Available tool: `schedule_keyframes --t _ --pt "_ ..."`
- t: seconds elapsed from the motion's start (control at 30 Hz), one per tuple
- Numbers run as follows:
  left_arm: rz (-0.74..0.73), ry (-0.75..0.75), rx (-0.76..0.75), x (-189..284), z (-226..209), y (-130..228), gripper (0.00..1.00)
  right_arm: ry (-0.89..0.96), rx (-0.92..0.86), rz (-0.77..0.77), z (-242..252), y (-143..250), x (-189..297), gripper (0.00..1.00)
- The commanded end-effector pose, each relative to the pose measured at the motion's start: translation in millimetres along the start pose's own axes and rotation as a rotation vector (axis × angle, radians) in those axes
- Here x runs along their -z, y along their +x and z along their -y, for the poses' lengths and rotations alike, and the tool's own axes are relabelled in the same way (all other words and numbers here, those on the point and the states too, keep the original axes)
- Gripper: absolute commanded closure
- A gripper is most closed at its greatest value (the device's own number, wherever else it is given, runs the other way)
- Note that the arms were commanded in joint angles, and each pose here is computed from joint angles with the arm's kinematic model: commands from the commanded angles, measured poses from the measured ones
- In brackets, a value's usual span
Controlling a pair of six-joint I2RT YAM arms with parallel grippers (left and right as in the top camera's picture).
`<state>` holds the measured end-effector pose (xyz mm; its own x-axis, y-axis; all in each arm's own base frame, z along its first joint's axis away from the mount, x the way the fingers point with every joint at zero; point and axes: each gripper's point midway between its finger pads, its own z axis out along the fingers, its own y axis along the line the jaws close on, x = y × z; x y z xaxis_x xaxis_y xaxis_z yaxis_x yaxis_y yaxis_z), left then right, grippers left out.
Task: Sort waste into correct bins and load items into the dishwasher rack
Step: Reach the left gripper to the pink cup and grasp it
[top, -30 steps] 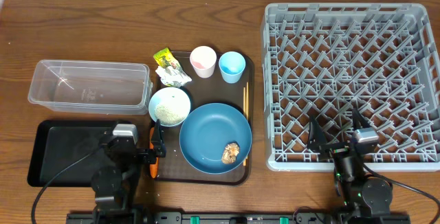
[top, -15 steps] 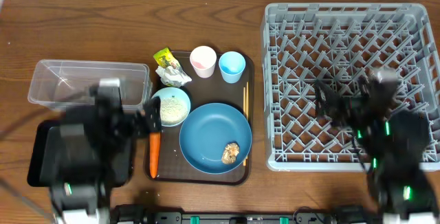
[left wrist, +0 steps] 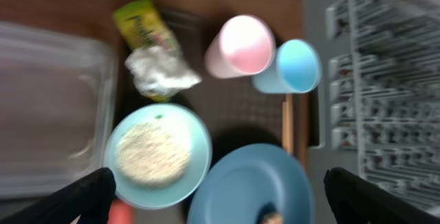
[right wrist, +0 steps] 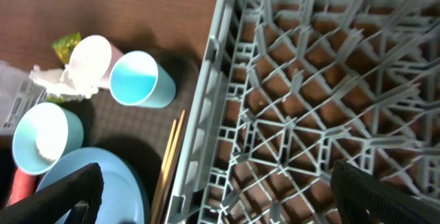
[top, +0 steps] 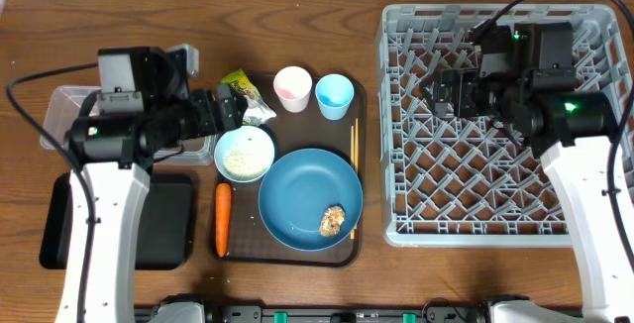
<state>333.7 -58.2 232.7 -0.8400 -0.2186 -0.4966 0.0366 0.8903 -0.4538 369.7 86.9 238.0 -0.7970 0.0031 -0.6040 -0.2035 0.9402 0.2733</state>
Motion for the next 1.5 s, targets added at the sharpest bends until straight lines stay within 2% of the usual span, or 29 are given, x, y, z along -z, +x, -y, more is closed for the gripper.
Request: schedule_keyframes --t 0.0,0.2,0.33,0.43,0.6,0.83,0.93,1.23,1.27,1.3,1.47 --pt "0.019 0.081 -0.06 -2 28 -7 0.02 -0.036 0.02 0.017 -4 -8 3 0.01" --pt "0.113 -0.223 -0.214 -41 20 -28 0.01 -0.025 -0.013 0.041 -2 -15 1 0.01" --pt "0.156 -0.203 -0.242 -86 31 -46 0.04 0.003 -0.054 0.041 3 -15 0 0.01" --pt "0.153 -0.202 -0.215 -123 24 -52 0.09 0.003 -0.069 0.024 4 -12 -2 0.01" --pt "0.124 -0.213 -0.19 -168 8 -49 0.16 0.016 -0.126 -0.041 6 5 -3 0.01" --pt "0.036 -0.247 -0.169 -203 -13 -27 0.31 0.062 -0.135 -0.072 14 13 -4 0.01" --pt "0.002 -0.26 -0.138 -213 -20 -17 0.34 0.061 -0.134 -0.07 14 13 -5 0.01" --pt "-0.053 -0.278 -0.118 -226 -30 -1 0.81 0.061 -0.135 -0.07 15 13 -5 0.01" --pt "-0.053 -0.278 -0.118 -226 -30 -1 0.9 0.061 -0.135 -0.07 15 13 -5 0.01" --pt "-0.052 -0.277 -0.118 -225 -30 -1 0.94 0.061 -0.135 -0.07 15 13 -5 0.01" --pt "-0.009 -0.258 -0.124 -200 -16 -15 0.94 0.061 -0.134 -0.07 15 13 -5 0.01"
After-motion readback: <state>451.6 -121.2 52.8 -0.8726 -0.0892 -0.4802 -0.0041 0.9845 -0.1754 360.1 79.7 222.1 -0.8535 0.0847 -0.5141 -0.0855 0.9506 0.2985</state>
